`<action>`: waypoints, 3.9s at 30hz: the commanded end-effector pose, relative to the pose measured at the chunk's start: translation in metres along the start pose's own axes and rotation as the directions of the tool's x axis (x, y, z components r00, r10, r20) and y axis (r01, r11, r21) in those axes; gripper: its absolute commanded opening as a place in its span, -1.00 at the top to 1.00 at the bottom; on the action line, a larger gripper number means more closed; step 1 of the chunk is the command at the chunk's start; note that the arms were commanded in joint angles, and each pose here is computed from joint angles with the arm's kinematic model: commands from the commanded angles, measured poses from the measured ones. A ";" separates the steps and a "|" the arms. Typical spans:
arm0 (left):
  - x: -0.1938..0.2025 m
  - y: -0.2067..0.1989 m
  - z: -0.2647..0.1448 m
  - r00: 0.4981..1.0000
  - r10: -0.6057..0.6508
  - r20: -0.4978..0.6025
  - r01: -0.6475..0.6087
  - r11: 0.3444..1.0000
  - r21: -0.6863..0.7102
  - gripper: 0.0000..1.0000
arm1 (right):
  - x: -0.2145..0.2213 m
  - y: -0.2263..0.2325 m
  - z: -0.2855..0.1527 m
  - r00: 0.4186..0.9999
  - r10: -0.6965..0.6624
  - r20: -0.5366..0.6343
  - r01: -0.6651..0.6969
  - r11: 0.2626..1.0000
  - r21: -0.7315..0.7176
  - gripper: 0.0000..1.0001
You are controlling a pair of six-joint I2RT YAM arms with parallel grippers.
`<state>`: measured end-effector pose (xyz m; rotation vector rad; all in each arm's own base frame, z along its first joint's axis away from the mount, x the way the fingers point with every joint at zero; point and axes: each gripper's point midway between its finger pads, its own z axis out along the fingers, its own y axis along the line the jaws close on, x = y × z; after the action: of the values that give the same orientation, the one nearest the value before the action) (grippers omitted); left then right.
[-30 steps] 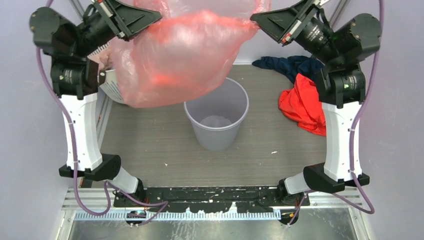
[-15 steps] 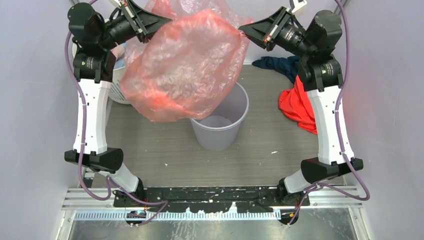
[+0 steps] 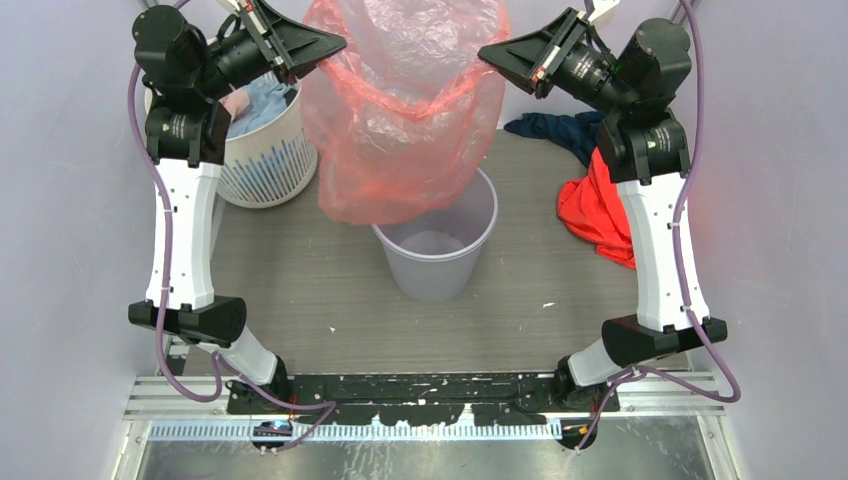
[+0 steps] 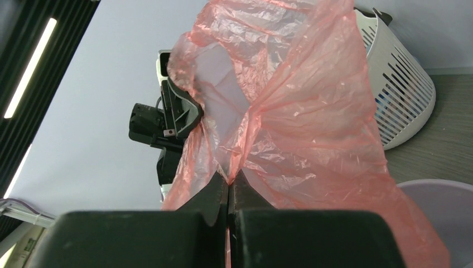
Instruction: Put the trash bags into the trash bin
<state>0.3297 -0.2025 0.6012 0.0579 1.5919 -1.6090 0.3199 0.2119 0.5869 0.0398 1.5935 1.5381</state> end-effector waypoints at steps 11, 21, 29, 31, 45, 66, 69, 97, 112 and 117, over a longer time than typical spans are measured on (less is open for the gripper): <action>0.005 -0.055 -0.017 0.996 0.086 0.018 -0.087 0.990 0.112 1.00 | -0.010 0.047 -0.018 0.996 -0.080 0.050 0.085 0.991 -0.106 0.98; 0.025 -0.065 -0.017 0.997 0.068 -0.019 -0.065 0.986 0.152 1.00 | -0.008 0.053 -0.030 0.995 -0.085 0.049 0.090 0.991 -0.102 0.98; 0.065 -0.066 -0.008 0.994 0.060 -0.095 -0.044 0.986 0.161 1.00 | 0.003 0.058 -0.044 0.995 -0.094 0.037 0.097 0.991 -0.098 0.98; 0.074 -0.066 -0.006 0.992 0.061 -0.107 -0.044 0.987 0.157 1.00 | 0.006 0.053 -0.047 0.995 -0.094 0.030 0.096 0.992 -0.080 0.98; 0.111 -0.066 -0.001 0.984 0.058 -0.168 -0.033 0.989 0.146 1.00 | 0.021 0.034 -0.059 0.997 -0.080 0.008 0.080 0.996 -0.034 0.98; 0.097 -0.047 0.004 0.984 0.104 -0.146 -0.091 0.992 0.091 1.00 | 0.001 0.038 -0.031 1.000 -0.017 -0.008 0.016 0.988 -0.151 0.98; 0.089 -0.051 0.015 0.983 0.109 -0.144 -0.092 0.988 0.125 1.00 | -0.004 0.037 -0.025 1.000 -0.014 -0.009 0.012 0.986 -0.164 0.98; 0.145 -0.046 0.069 0.964 0.059 -0.260 0.033 0.941 0.336 1.00 | 0.041 -0.019 -0.062 0.990 -0.119 -0.069 0.125 0.989 0.082 0.98; 0.147 -0.017 0.041 0.968 0.064 -0.241 0.008 0.958 0.286 1.00 | 0.028 -0.023 -0.059 0.987 -0.149 -0.059 0.154 0.982 0.105 0.98; 0.131 -0.013 0.010 0.978 0.086 -0.192 -0.036 0.968 0.249 1.00 | 0.030 -0.025 -0.057 0.987 -0.140 -0.075 0.147 0.985 0.095 0.98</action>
<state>0.2784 -0.3153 0.4972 0.3034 1.6840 -1.8486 0.2880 0.1781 0.5238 -0.0005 1.7460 1.3580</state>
